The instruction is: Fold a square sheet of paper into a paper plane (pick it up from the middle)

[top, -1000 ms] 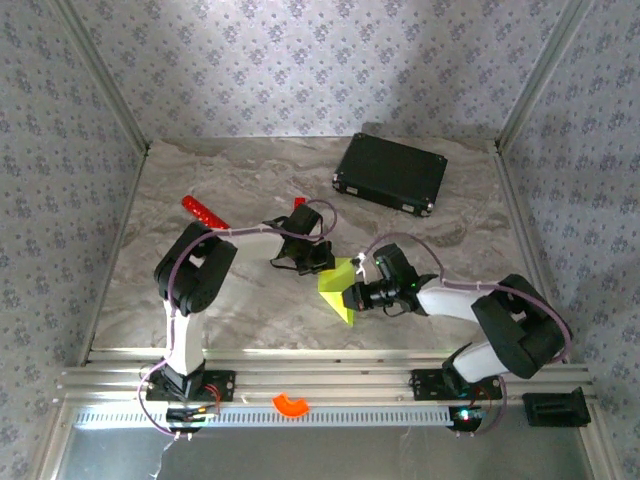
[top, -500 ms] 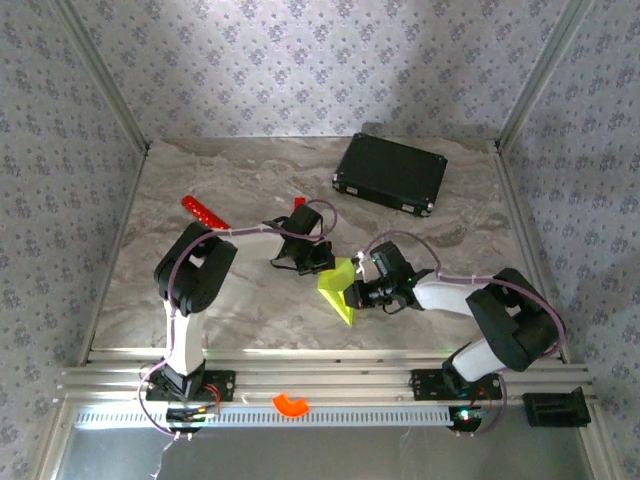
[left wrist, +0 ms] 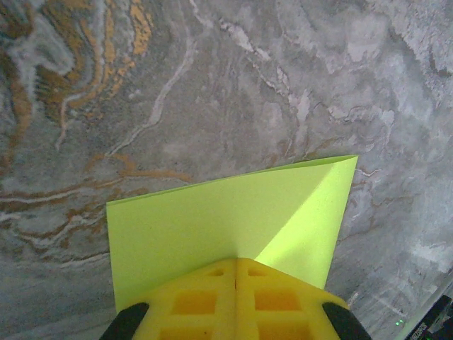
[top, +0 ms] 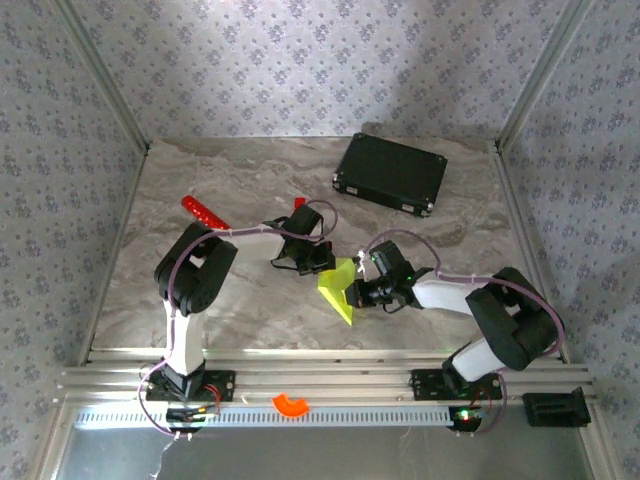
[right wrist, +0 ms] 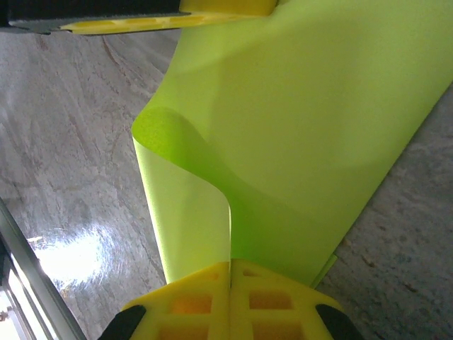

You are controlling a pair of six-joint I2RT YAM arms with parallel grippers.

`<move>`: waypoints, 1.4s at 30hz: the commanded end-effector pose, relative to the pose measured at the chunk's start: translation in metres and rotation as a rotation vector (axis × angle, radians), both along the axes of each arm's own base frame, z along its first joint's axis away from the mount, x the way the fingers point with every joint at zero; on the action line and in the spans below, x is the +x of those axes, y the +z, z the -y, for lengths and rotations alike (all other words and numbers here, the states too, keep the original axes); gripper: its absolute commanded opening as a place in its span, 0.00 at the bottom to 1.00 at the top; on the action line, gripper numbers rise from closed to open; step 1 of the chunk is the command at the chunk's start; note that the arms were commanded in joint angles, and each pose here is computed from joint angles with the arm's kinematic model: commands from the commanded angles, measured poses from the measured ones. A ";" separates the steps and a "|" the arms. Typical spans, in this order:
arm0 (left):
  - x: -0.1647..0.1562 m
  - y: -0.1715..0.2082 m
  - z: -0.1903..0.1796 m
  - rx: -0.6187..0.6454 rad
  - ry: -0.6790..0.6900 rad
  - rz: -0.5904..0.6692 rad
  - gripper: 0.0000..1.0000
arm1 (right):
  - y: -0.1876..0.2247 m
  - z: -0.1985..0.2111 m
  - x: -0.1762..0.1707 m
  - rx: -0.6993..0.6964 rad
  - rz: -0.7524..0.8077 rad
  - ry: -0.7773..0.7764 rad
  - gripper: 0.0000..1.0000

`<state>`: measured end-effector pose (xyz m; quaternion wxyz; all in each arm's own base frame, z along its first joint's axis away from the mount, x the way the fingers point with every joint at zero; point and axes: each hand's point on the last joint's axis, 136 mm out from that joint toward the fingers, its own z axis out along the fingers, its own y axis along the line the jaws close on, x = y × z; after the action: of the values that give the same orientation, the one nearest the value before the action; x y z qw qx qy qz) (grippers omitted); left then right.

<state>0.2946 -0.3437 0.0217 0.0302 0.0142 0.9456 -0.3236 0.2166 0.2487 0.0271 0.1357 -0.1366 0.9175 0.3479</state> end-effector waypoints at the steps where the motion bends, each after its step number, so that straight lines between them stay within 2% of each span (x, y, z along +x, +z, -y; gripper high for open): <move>1: -0.012 -0.022 -0.011 0.085 -0.001 -0.047 0.05 | -0.001 0.003 0.005 -0.027 0.007 -0.006 0.03; 28: -0.011 -0.021 -0.009 0.078 -0.002 -0.048 0.05 | -0.008 0.005 0.003 -0.051 -0.004 0.004 0.03; 42: -0.011 -0.021 -0.009 0.076 -0.001 -0.045 0.04 | 0.006 -0.003 0.004 -0.039 0.019 0.031 0.04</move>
<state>0.2948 -0.3441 0.0222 0.0304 0.0143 0.9455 -0.3238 0.2187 0.2482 0.0262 0.1321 -0.1438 0.9233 0.3307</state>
